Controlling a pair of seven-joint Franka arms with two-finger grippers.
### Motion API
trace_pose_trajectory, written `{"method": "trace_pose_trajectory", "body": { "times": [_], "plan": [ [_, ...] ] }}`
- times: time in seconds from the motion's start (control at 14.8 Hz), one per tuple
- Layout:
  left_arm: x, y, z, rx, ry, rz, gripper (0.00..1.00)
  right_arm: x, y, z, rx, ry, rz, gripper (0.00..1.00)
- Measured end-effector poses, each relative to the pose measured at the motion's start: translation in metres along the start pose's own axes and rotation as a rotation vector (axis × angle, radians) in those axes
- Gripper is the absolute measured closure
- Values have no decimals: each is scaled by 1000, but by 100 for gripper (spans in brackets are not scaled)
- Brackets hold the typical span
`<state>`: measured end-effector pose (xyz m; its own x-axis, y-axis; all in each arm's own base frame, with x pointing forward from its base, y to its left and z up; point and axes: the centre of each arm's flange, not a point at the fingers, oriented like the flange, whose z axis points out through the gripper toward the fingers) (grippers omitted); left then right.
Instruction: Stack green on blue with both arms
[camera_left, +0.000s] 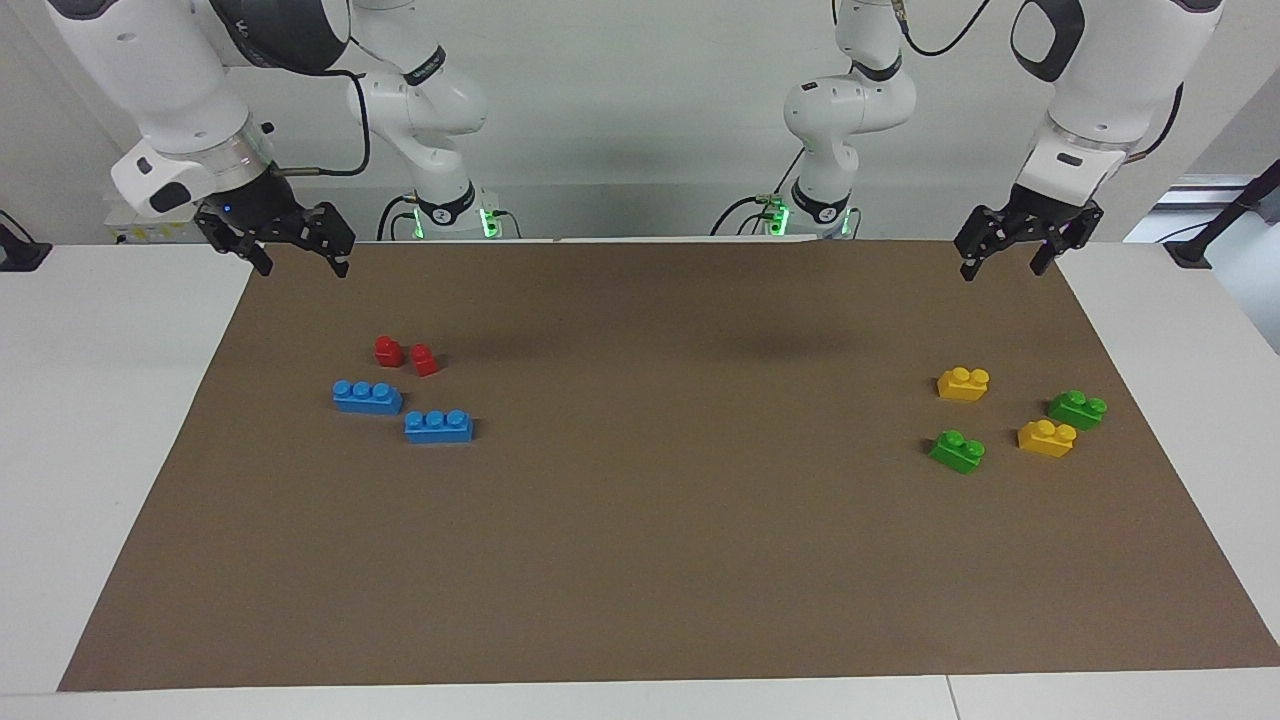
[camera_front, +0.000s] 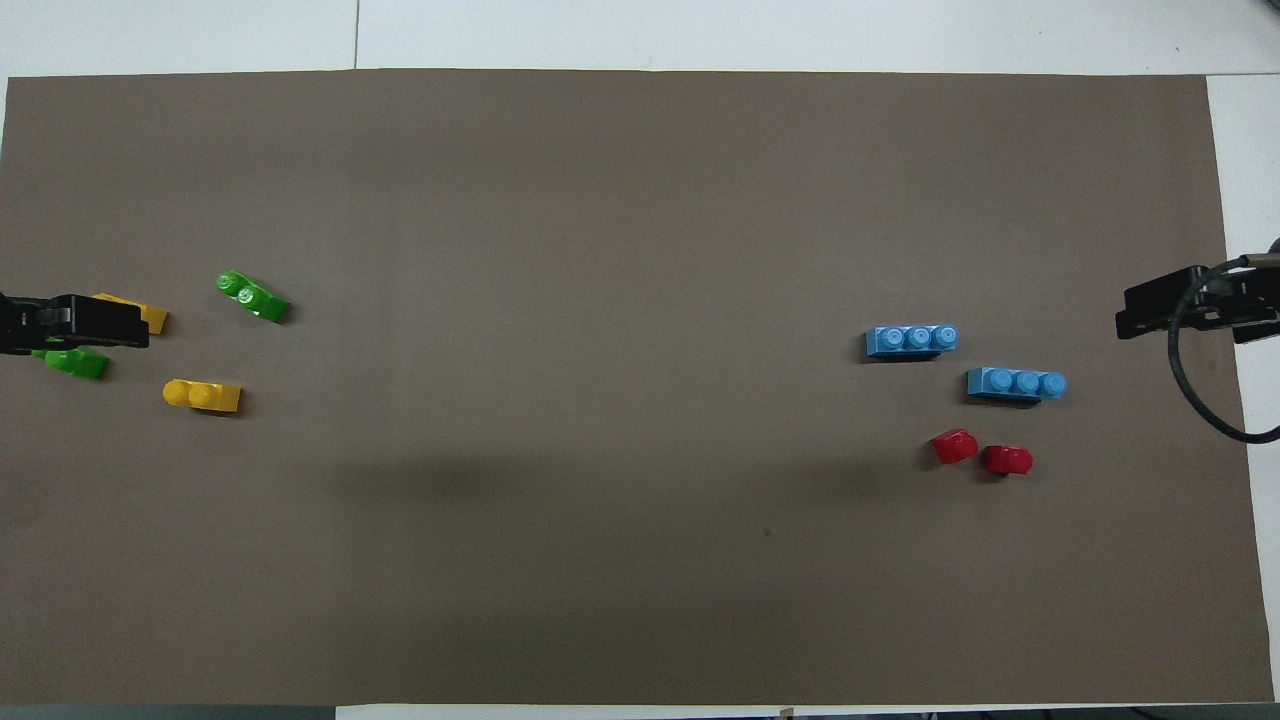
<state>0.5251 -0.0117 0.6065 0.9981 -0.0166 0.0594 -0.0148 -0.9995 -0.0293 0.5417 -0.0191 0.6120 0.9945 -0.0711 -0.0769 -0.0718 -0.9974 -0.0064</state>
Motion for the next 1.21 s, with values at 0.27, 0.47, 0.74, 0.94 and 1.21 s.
{"method": "trace_pose_trajectory", "body": {
  "times": [0.27,0.47,0.74,0.94,1.21],
  "plan": [
    [-1,0,-2,1,4,0,0,0,0,0,0,0,0,0],
    [-2,0,-4,1,8,0,0,0,1,0,0,0,1,0],
    [-2,-1,-4,1,8,-3,0,0,5,0,-5,0,8,0],
    [-2,-1,-5,1,8,-3,0,5,25,-4,-18,47,42,0],
    [-2,-3,-5,1,8,-7,0,9,32,-8,-17,85,52,0]
  ]
}}
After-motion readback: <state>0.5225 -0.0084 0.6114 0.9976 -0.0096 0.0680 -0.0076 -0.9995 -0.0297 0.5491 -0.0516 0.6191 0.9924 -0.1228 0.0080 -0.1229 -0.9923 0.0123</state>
